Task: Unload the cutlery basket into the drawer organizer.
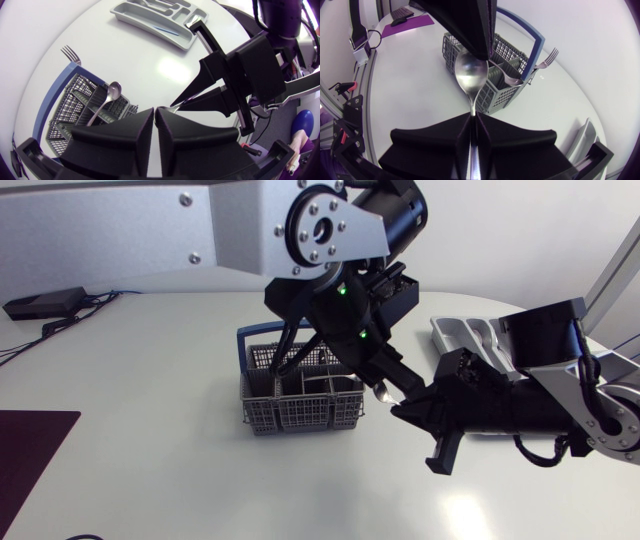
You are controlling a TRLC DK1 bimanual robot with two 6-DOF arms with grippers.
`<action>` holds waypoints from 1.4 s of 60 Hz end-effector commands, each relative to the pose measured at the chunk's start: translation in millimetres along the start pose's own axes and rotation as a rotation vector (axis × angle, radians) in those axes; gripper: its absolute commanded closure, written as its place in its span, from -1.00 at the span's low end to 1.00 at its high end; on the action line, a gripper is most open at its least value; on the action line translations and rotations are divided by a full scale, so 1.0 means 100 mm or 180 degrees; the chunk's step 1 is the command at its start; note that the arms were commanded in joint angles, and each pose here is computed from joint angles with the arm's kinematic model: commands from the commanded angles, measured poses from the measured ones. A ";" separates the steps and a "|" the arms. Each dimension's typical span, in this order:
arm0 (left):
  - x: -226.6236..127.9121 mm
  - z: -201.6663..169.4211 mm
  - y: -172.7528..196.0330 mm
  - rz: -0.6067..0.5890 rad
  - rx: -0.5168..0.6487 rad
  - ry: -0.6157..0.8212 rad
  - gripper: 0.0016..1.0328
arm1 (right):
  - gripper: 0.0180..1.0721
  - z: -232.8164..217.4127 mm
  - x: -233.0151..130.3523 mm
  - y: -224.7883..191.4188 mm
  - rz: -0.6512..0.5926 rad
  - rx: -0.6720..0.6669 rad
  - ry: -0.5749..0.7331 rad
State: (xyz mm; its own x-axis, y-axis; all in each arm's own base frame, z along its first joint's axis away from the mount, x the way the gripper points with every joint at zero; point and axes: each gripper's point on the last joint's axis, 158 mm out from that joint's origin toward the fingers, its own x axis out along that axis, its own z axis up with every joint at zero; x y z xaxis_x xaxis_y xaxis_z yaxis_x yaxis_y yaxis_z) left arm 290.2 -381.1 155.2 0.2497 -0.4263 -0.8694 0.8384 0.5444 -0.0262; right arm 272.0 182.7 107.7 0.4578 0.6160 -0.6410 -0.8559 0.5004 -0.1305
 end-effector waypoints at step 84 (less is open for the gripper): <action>0.08 -0.08 1.03 0.1154 0.0017 -0.0415 -0.32 | 0.84 -2.14 -1.23 -1.82 -0.0101 -0.0034 0.0702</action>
State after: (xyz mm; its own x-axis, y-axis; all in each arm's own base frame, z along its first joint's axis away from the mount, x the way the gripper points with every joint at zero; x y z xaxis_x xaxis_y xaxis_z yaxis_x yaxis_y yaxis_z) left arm 376.4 -328.1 135.9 0.5729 -0.2939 -0.7651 0.6886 0.6789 0.2548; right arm 319.0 -99.1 53.5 0.4277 0.4536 -0.7819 -0.8307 0.5382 -0.1422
